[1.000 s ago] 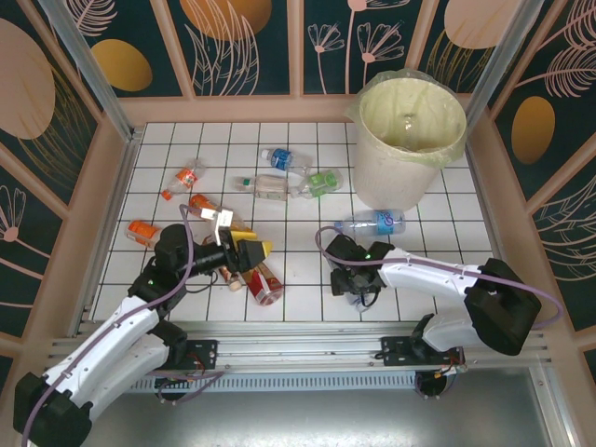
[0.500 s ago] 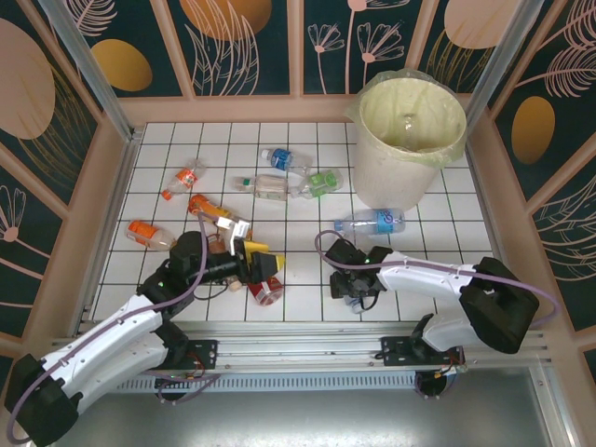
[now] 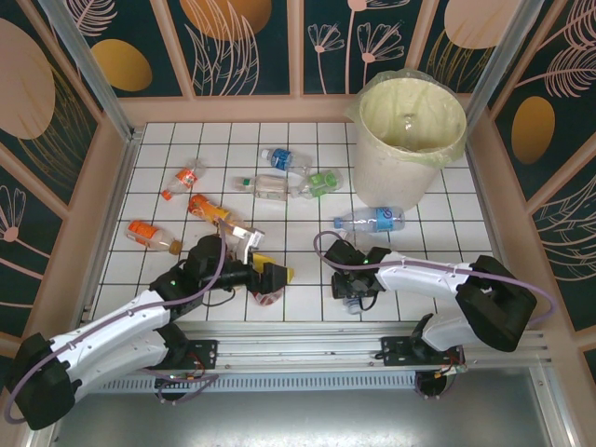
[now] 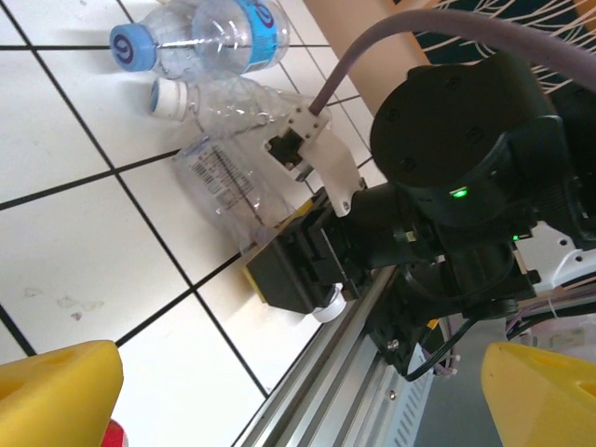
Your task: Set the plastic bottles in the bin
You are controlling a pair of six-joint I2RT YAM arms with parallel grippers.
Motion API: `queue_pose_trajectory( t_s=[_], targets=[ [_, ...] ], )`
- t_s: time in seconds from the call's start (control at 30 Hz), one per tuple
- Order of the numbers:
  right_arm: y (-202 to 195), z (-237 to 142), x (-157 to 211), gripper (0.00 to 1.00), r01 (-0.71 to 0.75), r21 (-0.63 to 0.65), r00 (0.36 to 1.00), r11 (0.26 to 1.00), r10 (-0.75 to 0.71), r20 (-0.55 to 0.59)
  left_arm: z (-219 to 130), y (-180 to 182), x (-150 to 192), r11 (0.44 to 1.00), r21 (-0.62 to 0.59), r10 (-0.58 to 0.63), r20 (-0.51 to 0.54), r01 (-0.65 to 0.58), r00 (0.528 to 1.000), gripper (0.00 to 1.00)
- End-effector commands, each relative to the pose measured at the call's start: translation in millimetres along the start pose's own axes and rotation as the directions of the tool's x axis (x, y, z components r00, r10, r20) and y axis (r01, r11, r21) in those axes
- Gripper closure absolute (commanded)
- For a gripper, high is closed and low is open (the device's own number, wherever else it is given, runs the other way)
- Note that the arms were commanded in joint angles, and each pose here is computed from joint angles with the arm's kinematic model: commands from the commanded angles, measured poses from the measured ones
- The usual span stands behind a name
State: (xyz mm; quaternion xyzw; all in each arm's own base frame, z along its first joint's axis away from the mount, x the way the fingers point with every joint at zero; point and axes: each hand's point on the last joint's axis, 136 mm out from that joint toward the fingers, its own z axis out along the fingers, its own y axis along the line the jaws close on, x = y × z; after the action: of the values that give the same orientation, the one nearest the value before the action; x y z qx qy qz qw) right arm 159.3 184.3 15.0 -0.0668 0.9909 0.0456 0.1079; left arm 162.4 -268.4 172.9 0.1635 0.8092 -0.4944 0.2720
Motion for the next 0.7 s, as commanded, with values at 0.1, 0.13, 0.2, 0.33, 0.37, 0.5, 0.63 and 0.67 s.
queue_pose_trajectory(
  t_s=[0.1,0.13,0.2,0.33,0.37,0.5,0.63,0.67],
  targets=[
    [10,-8,-4,0.49,0.003,-0.05,1.0,0.999,-0.002,0.029,1,-2,-2,1.0,-0.004,0.025,0.004,-0.025,1.0,0.01],
    [12,-12,-7,0.49,0.003,-0.061,0.999,0.998,0.0,0.042,2,-4,-3,1.0,0.002,0.028,0.003,-0.028,1.0,0.01],
    [16,-20,-11,0.5,0.005,-0.082,0.998,0.997,0.001,0.063,2,-5,-2,0.999,0.01,0.033,-0.001,-0.033,0.999,0.01],
    [25,-33,-21,0.5,0.012,-0.131,0.994,0.991,0.002,0.109,0,-12,-5,0.998,0.037,0.051,0.004,-0.051,0.999,0.01],
    [27,-36,-24,0.5,0.015,-0.143,0.992,0.99,0.003,0.123,0,-14,-7,0.998,0.039,0.055,0.011,-0.056,0.998,0.01],
    [36,-55,-38,0.5,0.029,-0.191,0.982,0.981,0.008,0.191,-6,-24,-21,0.994,0.058,0.083,0.078,-0.088,0.993,0.01],
    [45,-75,-53,0.5,0.05,-0.231,0.966,0.972,0.012,0.259,-11,-33,-34,0.991,0.06,0.111,0.121,-0.119,0.986,0.01],
    [47,-80,-57,0.5,0.055,-0.235,0.961,0.97,0.012,0.277,-12,-35,-38,0.99,0.06,0.12,0.129,-0.129,0.984,0.01]
  ],
)
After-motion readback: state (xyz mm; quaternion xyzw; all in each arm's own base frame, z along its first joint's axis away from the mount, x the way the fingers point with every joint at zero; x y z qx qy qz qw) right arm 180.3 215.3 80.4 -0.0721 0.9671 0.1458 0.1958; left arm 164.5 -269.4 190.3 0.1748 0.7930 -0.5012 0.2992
